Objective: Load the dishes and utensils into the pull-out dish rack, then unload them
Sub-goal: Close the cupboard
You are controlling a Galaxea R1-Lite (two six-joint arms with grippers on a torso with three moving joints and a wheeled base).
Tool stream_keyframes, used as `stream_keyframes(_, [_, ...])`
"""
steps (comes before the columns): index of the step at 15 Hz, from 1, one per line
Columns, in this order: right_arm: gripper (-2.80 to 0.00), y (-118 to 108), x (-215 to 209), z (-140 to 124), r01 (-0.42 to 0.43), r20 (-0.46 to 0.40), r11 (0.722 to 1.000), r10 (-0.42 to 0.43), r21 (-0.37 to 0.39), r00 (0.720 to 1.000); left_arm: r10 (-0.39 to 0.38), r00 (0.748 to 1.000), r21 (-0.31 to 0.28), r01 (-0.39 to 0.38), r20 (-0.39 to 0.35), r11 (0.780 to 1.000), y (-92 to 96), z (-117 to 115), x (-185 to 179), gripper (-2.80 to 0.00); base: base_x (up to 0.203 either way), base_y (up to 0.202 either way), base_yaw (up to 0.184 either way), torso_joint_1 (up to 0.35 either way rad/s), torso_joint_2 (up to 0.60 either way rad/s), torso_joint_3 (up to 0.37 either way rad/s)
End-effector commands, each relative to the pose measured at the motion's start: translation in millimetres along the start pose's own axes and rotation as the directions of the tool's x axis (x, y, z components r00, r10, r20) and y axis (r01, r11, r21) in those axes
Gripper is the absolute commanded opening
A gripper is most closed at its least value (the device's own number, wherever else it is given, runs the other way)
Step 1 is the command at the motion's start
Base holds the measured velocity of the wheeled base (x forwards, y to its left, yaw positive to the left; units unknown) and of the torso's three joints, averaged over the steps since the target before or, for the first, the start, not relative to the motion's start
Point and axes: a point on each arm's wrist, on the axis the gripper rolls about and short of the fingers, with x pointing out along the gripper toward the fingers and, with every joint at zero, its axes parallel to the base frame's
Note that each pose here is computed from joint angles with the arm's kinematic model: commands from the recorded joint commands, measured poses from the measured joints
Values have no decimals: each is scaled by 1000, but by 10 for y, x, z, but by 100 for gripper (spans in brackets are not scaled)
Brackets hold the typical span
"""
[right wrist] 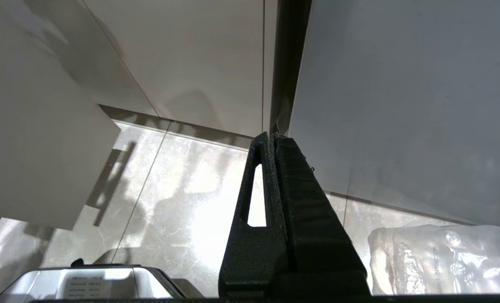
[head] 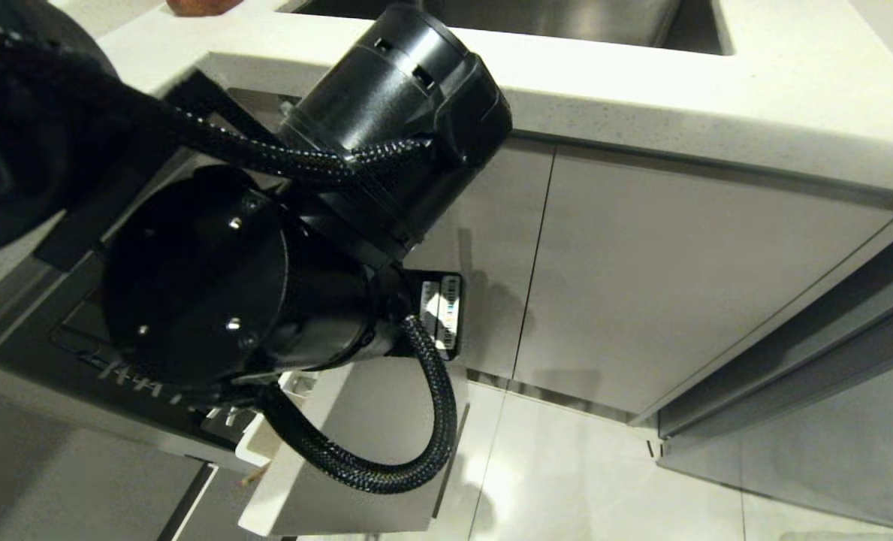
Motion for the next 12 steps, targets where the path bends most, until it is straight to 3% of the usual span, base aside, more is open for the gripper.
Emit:
stream_keyframes(1, [-280, 0, 2, -8, 1, -3, 1000, -1, 0, 1000, 150, 986, -6, -150, 72, 989, 84, 20, 36, -280, 0, 0, 0, 0, 0, 0])
stream_keyframes(4, [-280, 0, 2, -6, 0, -2, 1000, 0, 0, 1000, 291, 955, 20, -293, 64, 956, 273, 15, 106, -280, 0, 0, 0, 0, 0, 0])
stream_keyframes(7, [-280, 0, 2, -5, 1, -2, 1000, -1, 0, 1000, 395, 919, -7, -395, 17, 919, 499, 37, 207, -280, 0, 0, 0, 0, 0, 0])
stream_keyframes(12, [-280, 0, 2, -8, -1, -3, 1000, 1, 0, 1000, 576, 816, -129, -578, -54, 806, 1076, 156, 354, -280, 0, 0, 0, 0, 0, 0])
